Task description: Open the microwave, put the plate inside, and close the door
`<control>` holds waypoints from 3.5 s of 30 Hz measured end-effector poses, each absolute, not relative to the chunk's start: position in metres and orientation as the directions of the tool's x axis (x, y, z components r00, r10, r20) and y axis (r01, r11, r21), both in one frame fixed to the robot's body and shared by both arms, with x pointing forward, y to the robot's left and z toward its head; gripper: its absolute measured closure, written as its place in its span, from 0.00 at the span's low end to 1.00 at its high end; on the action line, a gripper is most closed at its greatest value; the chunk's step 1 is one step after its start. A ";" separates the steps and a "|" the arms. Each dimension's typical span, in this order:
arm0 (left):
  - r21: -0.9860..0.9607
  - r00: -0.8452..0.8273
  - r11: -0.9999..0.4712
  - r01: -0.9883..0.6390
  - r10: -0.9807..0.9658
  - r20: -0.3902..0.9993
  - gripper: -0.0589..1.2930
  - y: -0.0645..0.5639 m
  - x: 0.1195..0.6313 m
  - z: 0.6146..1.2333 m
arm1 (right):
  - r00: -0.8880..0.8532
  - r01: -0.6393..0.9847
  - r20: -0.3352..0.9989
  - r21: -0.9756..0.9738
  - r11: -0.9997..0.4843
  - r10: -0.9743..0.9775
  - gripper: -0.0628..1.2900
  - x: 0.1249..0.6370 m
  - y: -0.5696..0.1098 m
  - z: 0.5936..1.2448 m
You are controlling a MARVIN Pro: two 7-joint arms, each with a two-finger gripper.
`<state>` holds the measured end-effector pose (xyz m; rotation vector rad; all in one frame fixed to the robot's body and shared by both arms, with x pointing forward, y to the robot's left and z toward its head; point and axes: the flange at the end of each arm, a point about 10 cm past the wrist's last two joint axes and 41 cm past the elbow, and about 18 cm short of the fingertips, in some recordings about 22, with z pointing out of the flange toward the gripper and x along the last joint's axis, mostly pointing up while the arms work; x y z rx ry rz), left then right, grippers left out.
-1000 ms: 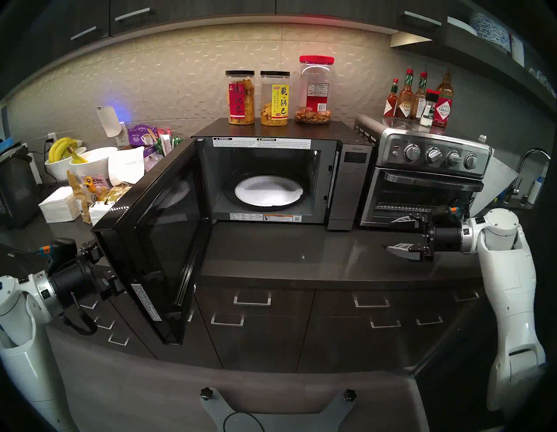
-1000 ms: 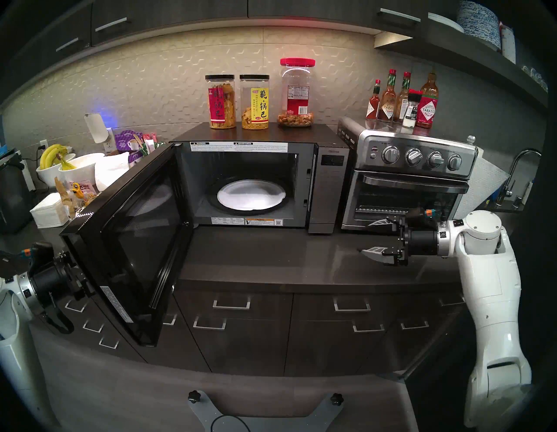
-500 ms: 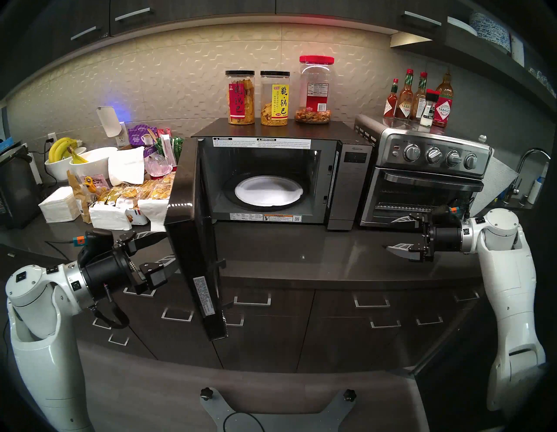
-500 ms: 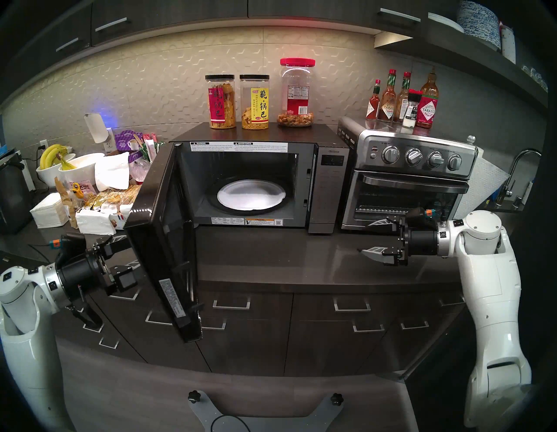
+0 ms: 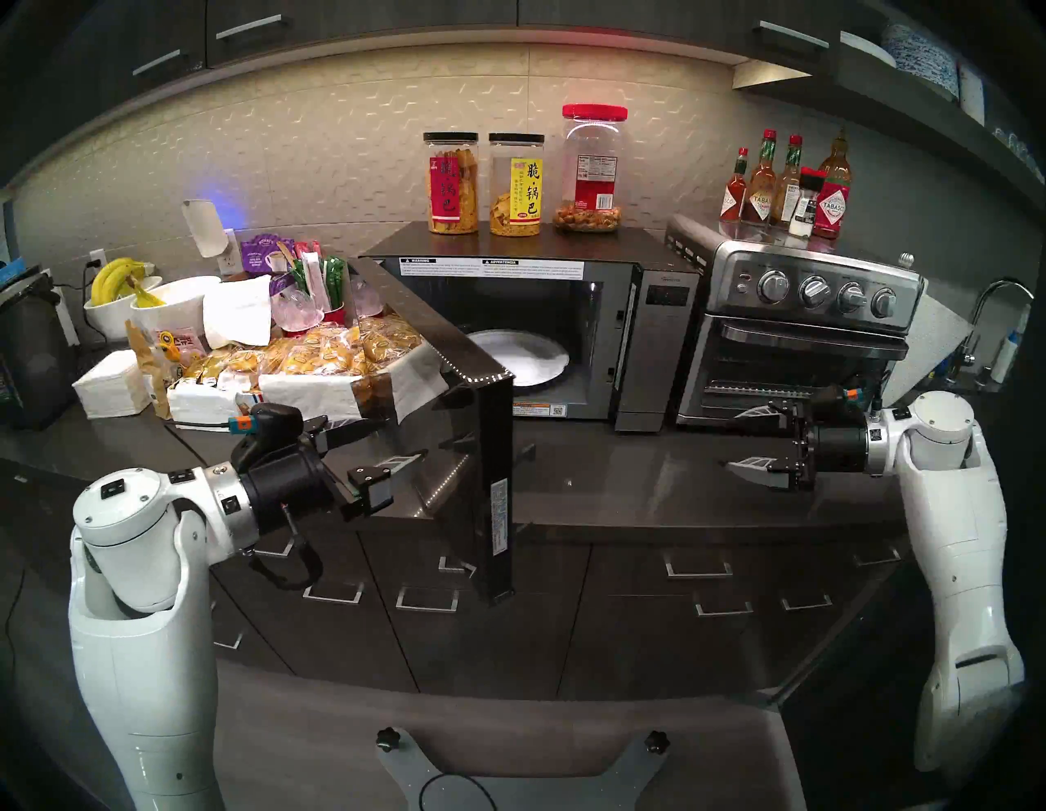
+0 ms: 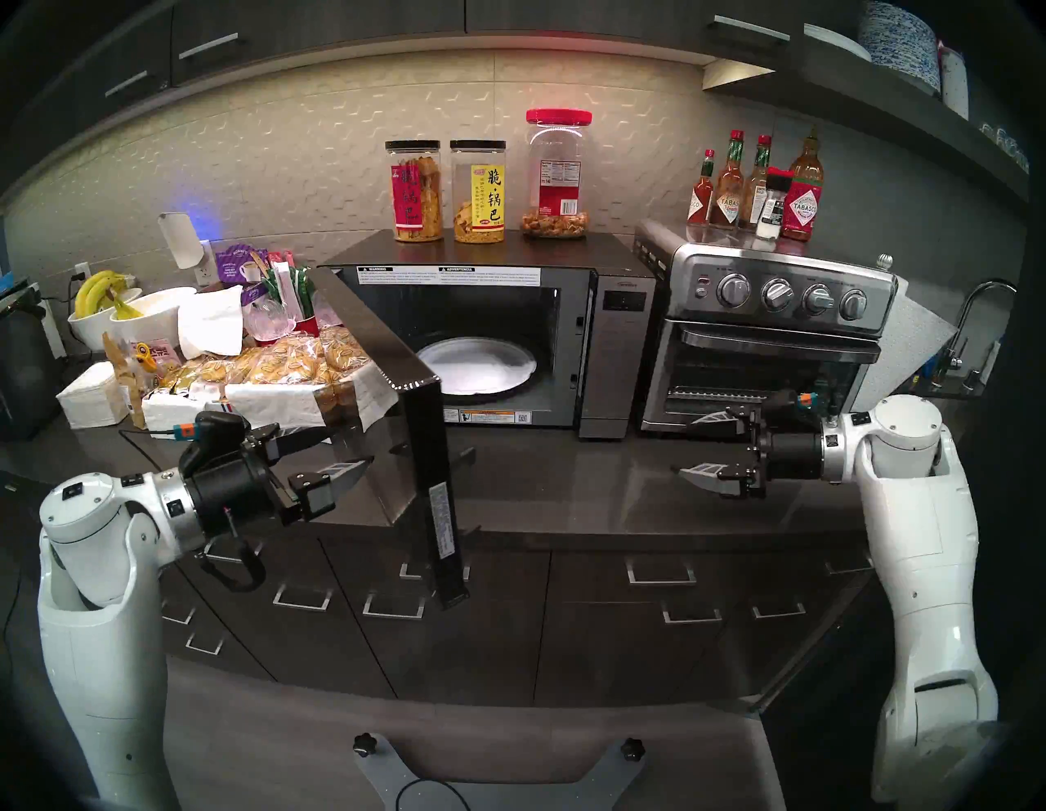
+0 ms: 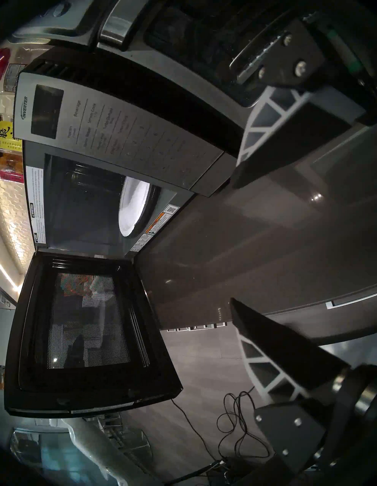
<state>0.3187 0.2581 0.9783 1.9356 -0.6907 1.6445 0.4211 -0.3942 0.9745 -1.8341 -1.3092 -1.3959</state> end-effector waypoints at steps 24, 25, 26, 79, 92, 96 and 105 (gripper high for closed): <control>0.022 0.195 -0.791 -0.612 -0.125 0.973 0.03 0.194 0.396 0.974 | 0.019 0.891 0.918 0.164 -0.423 0.395 0.07 0.421 -0.394 0.974; 0.018 0.195 -0.793 -0.609 -0.128 0.972 0.03 0.193 0.398 0.974 | 0.019 0.891 0.918 0.164 -0.423 0.395 0.07 0.421 -0.394 0.974; 0.011 0.195 -0.798 -0.603 -0.134 0.972 0.03 0.190 0.402 0.974 | 0.019 0.891 0.918 0.164 -0.423 0.395 0.07 0.421 -0.394 0.974; -0.115 0.216 -0.928 -0.354 -0.201 0.956 0.09 0.131 0.520 0.977 | 0.020 0.891 0.918 0.164 -0.424 0.396 0.06 0.421 -0.394 0.974; -0.067 0.214 -0.919 -0.388 -0.160 0.964 0.11 0.133 0.514 0.983 | 0.020 0.891 0.918 0.164 -0.424 0.396 0.06 0.421 -0.394 0.974; -0.040 0.205 -0.904 -0.425 -0.140 0.969 0.11 0.137 0.504 0.985 | 0.020 0.891 0.918 0.164 -0.424 0.396 0.06 0.421 -0.394 0.974; -0.015 0.176 -0.876 -0.483 -0.114 0.978 0.11 0.161 0.477 0.988 | 0.020 0.891 0.918 0.164 -0.424 0.397 0.06 0.421 -0.394 0.974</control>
